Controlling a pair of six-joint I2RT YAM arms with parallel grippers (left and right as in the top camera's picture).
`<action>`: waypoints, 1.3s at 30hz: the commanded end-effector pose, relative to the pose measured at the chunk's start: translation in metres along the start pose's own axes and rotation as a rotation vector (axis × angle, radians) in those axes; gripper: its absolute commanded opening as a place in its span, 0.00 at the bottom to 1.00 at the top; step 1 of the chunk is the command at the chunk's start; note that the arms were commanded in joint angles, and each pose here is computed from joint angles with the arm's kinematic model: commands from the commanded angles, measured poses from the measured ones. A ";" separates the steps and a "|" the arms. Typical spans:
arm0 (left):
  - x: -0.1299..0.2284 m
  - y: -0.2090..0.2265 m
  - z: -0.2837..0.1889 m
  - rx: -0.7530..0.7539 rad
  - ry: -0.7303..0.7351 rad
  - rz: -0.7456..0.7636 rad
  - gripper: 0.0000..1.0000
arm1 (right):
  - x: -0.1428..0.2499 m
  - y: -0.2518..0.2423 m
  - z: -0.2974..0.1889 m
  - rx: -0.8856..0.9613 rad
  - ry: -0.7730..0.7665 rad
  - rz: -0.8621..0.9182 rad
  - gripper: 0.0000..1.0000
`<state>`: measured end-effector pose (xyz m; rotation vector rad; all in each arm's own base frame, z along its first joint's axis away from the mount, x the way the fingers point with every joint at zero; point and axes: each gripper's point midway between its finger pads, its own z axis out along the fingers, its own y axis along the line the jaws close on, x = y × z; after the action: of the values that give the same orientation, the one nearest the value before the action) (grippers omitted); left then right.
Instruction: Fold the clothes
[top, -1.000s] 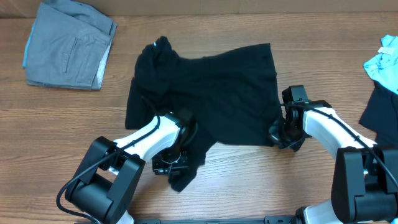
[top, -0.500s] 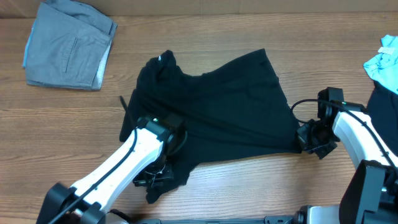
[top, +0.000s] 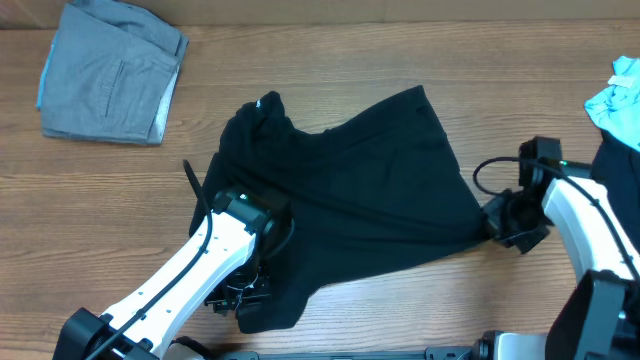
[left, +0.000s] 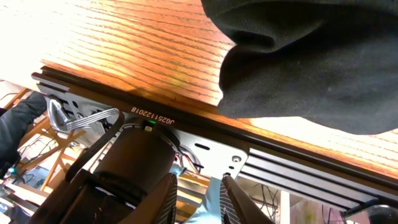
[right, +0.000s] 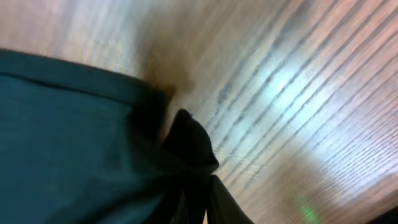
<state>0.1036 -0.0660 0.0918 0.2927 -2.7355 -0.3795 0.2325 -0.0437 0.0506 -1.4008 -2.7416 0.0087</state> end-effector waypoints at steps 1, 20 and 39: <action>0.002 0.000 -0.002 0.017 -0.004 0.006 0.28 | -0.023 0.014 -0.042 -0.085 -0.120 -0.027 0.48; -0.200 -0.054 -0.188 0.479 -0.736 0.114 1.00 | -0.030 0.145 -0.106 -0.587 -0.258 -0.440 1.00; -0.379 -0.106 -0.121 0.371 -0.609 0.174 0.90 | -0.010 0.138 -0.076 -0.435 -0.197 -0.478 1.00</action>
<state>0.4995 -0.0970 0.0503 0.0700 -3.3727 0.1265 0.3494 0.0325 0.1161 -0.7962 -3.2812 -0.5773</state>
